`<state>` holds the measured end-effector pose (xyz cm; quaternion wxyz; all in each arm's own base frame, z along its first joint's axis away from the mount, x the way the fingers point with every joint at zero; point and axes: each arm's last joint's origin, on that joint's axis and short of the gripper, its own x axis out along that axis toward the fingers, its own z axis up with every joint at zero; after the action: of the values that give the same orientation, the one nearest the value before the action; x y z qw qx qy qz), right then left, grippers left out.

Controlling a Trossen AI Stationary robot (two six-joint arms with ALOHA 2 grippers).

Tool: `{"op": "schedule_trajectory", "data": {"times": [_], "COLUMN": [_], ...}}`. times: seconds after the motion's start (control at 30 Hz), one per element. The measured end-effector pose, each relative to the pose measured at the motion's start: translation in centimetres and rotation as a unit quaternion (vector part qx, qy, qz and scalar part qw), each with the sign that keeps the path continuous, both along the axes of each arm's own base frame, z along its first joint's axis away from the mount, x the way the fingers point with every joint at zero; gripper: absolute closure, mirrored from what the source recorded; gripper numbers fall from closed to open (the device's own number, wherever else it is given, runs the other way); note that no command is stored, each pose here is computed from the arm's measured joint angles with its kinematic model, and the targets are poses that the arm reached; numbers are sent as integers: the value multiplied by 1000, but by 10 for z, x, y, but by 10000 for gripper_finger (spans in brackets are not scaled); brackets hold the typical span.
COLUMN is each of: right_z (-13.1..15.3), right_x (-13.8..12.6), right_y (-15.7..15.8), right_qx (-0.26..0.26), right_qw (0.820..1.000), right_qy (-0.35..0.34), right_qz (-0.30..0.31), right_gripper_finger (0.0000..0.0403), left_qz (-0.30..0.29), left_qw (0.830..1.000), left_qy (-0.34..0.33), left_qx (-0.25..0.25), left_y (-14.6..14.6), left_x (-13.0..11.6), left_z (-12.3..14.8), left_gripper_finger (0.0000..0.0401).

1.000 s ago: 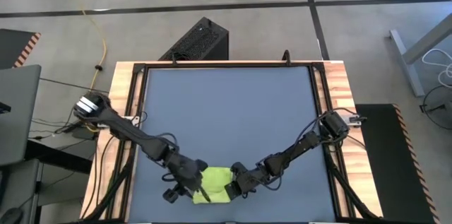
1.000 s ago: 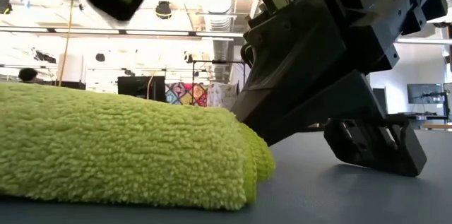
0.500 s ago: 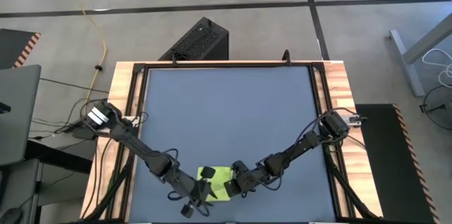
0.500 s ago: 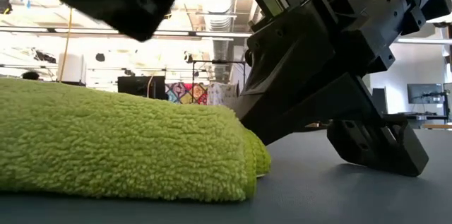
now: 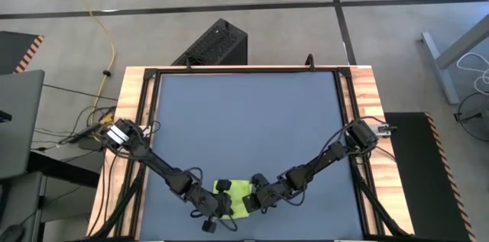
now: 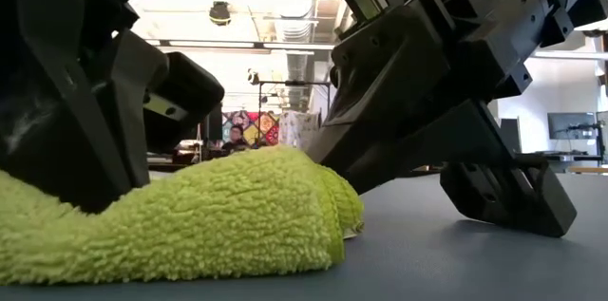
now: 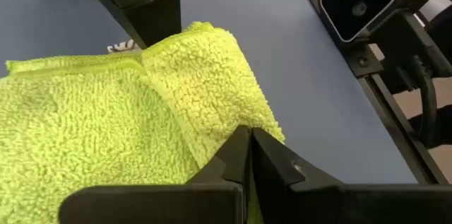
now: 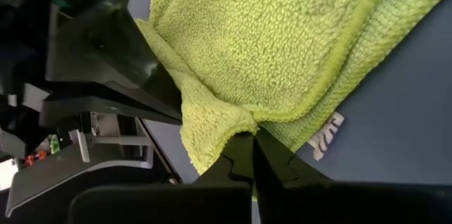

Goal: Roll towel
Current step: Roll the green towel

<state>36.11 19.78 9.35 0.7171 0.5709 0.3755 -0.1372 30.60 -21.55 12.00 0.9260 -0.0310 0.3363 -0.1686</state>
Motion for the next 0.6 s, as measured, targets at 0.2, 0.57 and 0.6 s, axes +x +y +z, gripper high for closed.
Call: {"op": "schedule_trajectory", "data": {"times": [0.2,0.57,0.6], "right_z": [3,35,40], "right_x": [2,-11,-14], "right_y": [-2,-10,-11], "right_qx": [23,-30,-40], "right_qw": [999,996,995], "right_qy": [4,21,24], "right_qz": [23,79,87], "right_gripper_finger": [333,245,240], "left_qz": [-2,-5,-6], "left_qw": [1000,999,999], "left_qy": [3,22,23], "left_qx": [3,-23,-25], "left_y": [4,17,19], "left_x": [2,11,12], "left_z": [0,-1,-1], "left_gripper_finger": [400,401,401]}}
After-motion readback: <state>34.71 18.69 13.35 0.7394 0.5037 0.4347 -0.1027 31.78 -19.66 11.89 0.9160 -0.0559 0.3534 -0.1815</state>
